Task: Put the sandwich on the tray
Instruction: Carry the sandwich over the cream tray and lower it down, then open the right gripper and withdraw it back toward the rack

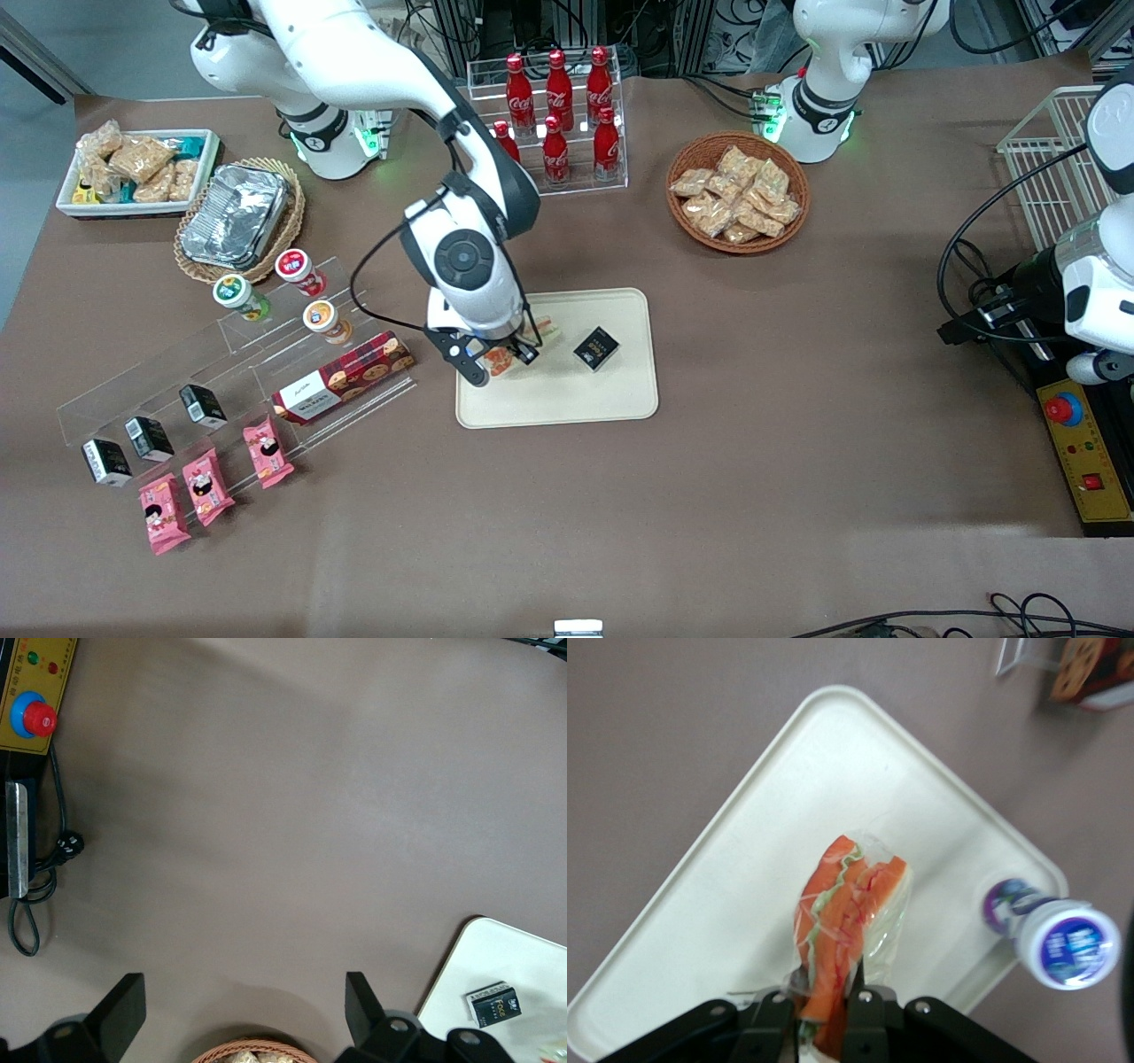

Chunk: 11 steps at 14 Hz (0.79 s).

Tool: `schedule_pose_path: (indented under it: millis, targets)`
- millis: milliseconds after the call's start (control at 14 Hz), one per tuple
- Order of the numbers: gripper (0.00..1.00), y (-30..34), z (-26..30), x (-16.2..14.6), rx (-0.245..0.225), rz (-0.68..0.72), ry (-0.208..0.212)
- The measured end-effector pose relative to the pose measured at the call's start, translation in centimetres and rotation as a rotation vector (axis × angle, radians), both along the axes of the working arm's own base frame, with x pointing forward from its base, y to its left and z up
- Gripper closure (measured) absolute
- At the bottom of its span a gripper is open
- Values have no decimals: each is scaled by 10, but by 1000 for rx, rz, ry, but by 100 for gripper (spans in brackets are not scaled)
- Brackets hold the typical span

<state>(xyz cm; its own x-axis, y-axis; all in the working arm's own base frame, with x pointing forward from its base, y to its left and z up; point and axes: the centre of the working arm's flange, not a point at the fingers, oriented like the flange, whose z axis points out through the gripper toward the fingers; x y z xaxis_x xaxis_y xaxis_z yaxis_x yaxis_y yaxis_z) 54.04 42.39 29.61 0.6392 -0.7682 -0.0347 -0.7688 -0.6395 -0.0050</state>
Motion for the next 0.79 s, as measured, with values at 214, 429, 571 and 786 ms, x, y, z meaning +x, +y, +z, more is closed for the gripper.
schedule_pose_path:
  millis: [214, 429, 571, 786]
  targets:
    - [82, 5, -17, 3, 30, -89, -21]
    - [82, -18, -32, 22, 35, -159, -23]
    - [81, -37, -39, 38, 57, -213, -31]
    - [63, -49, -37, 51, 86, -228, -48]
